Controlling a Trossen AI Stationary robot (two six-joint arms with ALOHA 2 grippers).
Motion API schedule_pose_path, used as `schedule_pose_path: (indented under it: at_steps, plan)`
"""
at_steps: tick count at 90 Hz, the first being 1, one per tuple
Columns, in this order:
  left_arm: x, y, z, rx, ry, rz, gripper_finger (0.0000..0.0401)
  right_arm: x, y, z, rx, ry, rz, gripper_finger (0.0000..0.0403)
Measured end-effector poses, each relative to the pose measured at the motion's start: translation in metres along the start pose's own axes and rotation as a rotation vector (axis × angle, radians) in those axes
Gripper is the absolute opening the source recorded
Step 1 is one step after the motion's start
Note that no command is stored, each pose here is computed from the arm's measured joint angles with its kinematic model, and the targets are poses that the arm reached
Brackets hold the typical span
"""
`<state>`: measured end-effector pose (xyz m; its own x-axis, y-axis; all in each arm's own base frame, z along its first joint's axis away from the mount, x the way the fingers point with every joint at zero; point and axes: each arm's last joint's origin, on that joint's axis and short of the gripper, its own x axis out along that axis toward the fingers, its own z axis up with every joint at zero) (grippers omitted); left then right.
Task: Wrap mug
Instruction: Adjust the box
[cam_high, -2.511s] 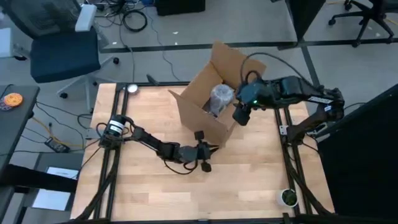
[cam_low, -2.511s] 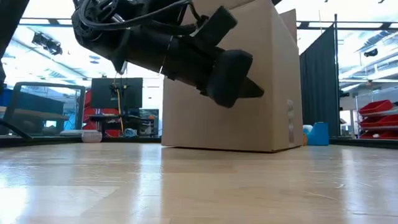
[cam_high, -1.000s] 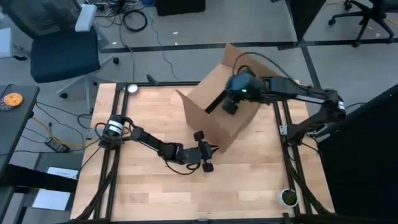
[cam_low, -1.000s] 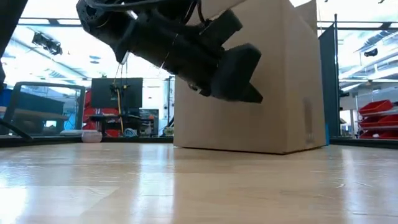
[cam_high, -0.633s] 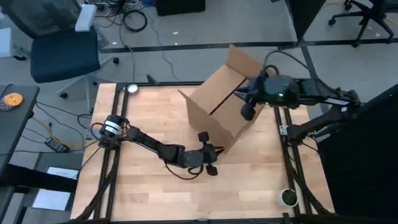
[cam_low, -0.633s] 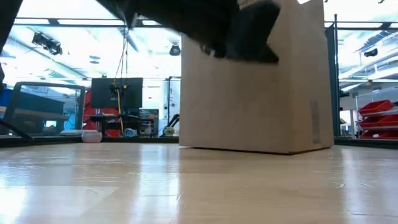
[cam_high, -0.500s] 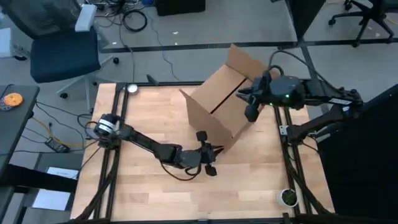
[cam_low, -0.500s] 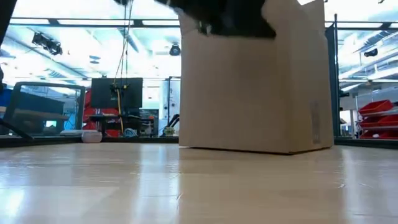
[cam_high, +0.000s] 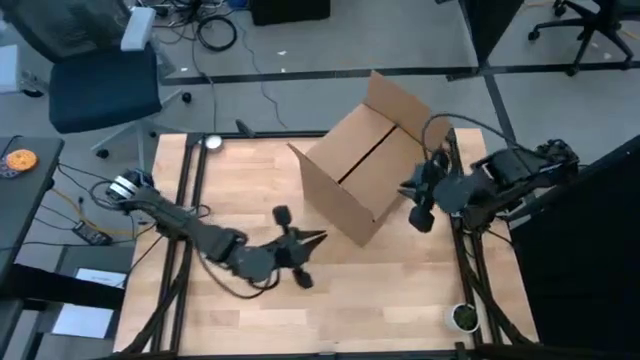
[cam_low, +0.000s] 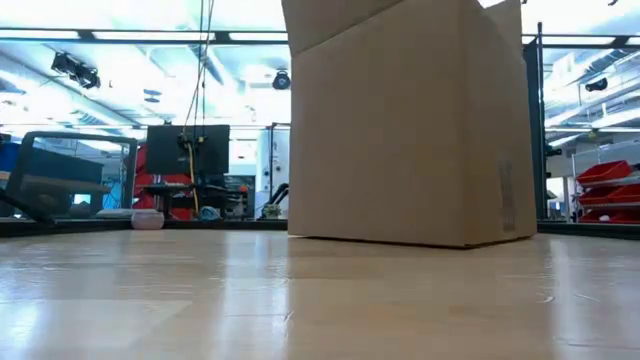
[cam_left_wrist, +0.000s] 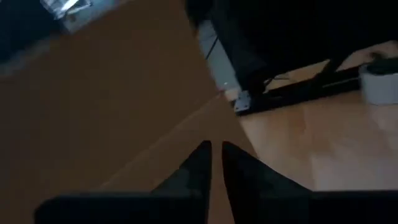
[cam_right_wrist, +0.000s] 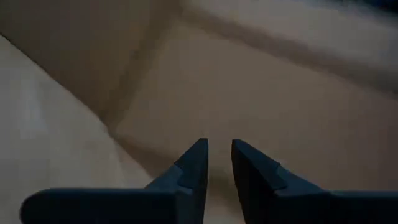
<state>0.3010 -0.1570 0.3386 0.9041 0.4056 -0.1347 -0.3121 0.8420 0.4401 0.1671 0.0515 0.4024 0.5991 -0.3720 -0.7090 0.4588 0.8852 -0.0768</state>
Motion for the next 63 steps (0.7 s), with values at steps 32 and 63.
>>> schedule_pose_path:
  at_steps: [32,63]
  plan:
    - [-0.052,-0.002,0.016,0.054,-0.05,0.024,0.0025,0.069,-0.013,-0.068,0.035,0.338,-0.34,0.0046]
    - [-0.055,-0.001,0.015,0.131,-0.008,0.127,0.0025,0.139,0.028,-0.047,0.203,-0.085,0.088,0.0033]
